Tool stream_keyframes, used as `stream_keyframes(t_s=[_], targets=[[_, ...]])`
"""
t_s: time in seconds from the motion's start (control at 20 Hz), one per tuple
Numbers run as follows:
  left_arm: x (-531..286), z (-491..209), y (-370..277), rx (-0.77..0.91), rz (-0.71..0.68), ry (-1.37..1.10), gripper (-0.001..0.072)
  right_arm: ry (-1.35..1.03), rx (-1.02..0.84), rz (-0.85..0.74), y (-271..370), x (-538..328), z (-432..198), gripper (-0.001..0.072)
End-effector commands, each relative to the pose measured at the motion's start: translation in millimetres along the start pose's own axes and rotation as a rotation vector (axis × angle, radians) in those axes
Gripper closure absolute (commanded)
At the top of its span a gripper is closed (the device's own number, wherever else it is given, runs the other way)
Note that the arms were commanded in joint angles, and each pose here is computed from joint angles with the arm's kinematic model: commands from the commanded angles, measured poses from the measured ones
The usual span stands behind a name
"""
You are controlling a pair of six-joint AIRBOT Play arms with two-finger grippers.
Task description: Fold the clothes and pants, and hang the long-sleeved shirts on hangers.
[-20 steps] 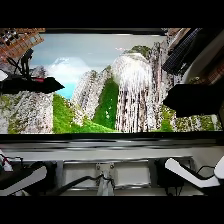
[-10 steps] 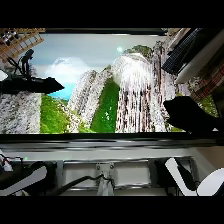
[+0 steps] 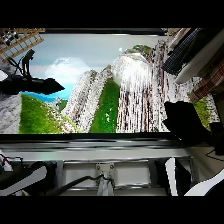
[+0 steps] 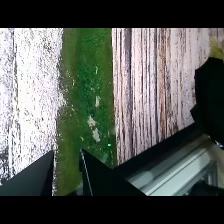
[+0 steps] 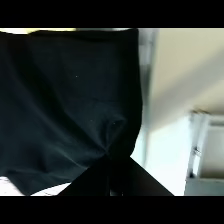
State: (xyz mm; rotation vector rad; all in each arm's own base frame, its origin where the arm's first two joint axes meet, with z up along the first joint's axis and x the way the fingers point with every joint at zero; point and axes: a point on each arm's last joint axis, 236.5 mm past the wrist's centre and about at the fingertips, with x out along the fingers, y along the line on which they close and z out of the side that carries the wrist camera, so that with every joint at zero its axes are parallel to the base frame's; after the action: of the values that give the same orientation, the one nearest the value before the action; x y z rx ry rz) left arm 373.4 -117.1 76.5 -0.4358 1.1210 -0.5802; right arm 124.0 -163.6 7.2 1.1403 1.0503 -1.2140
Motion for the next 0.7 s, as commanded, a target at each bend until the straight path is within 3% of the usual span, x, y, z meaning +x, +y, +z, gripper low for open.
stream_keyframes(t_s=[0.0, 0.15, 0.2, 0.35, 0.45, 0.5, 0.55, 0.65], targets=[[0, -3, 0, 0.002, -0.002, 0.013, 0.0530, 0.046, 0.011, -0.074, -23, 10, -18, 0.0635], [0, -3, 0, 0.002, -0.002, 0.013, 0.0530, 0.099, -0.036, -0.106, -31, 6, -30, 0.0370], [0, -3, 0, 0.002, -0.002, 0.013, 0.0529, 0.109, -0.074, -0.113, -33, 2, -31, 0.0314], [0, -4, -1, 0.002, -0.004, 0.018, 0.0529, -0.050, -0.131, 0.031, 7, -36, 12, 0.0300], [0, -4, -1, 0.002, -0.004, 0.017, 0.0502, -0.162, -0.212, 0.347, 88, -82, 35, 0.0300], [0, -3, 0, 0.014, -0.002, 0.012, 0.0444, -0.176, -0.279, 0.542, 137, -108, 30, 0.0303], [0, -2, 0, 0.030, -0.002, 0.010, 0.0440, -0.166, -0.342, 0.694, 176, -130, 18, 0.0303], [-1, -2, -2, 0.037, -0.005, 0.009, 0.0440, -0.092, -0.519, 0.858, 230, -151, -25, 0.0303]])
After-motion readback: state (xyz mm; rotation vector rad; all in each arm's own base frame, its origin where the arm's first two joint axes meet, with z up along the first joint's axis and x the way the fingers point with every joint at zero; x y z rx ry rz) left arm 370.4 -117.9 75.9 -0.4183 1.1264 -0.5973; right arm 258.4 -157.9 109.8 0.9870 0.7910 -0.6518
